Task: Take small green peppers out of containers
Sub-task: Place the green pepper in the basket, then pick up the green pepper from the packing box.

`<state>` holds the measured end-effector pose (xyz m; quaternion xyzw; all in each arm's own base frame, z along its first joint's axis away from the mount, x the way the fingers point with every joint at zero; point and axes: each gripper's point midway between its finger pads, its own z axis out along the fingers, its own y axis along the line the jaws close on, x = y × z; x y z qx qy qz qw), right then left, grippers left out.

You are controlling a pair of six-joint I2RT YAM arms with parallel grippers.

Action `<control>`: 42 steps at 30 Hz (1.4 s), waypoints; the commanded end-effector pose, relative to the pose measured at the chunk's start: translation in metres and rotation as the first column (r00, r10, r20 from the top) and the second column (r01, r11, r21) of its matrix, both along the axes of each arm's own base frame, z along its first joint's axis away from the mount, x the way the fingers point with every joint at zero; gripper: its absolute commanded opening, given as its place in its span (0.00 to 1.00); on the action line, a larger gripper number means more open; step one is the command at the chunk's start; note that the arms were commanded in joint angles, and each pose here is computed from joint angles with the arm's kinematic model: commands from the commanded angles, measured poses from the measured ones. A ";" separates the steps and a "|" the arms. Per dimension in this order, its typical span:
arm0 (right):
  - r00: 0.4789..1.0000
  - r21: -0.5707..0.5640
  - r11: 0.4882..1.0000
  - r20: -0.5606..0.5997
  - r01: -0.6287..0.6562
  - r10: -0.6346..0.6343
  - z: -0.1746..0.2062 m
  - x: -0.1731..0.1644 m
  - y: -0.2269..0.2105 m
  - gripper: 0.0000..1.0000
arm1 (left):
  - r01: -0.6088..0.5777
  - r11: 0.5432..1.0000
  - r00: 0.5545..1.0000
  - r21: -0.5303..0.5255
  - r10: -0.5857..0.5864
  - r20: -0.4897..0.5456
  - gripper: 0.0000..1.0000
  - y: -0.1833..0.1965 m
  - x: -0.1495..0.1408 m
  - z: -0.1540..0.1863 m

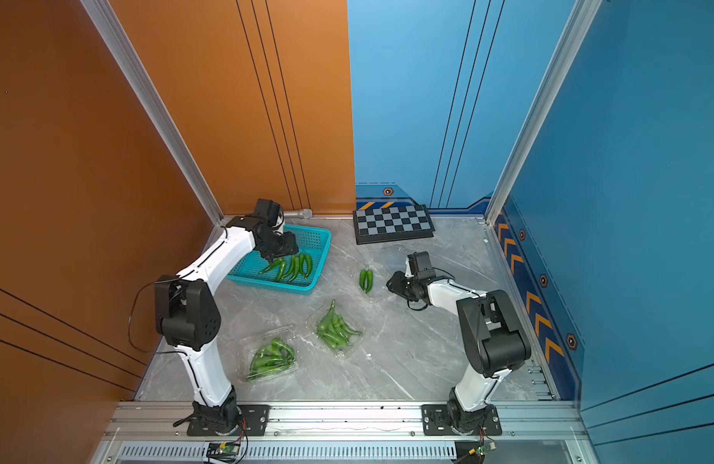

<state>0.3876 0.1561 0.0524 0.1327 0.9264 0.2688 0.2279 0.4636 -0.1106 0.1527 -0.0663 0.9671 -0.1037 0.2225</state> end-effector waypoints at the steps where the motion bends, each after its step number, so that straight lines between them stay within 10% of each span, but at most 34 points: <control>1: 1.000 -0.024 1.000 -0.010 -0.004 0.004 0.001 -0.006 -0.005 0.49 | 0.140 0.989 0.988 -0.042 -0.137 0.075 0.61 -0.052 -0.016 0.040; 7: 1.000 -0.017 1.000 -0.010 0.000 0.000 0.000 -0.005 -0.004 0.49 | 0.478 0.861 0.878 -0.177 -0.467 0.103 0.60 -0.192 -0.049 0.047; 13: 1.000 -0.020 1.000 -0.007 0.004 -0.004 0.001 -0.005 -0.005 0.48 | 0.532 0.807 0.839 -0.256 -0.543 0.032 0.55 -0.248 -0.052 0.003; 42: 1.000 -0.018 1.000 -0.021 -0.004 0.004 -0.005 -0.009 -0.007 0.48 | 0.495 0.854 0.853 -0.157 -0.513 -0.101 0.54 -0.271 -0.032 -0.098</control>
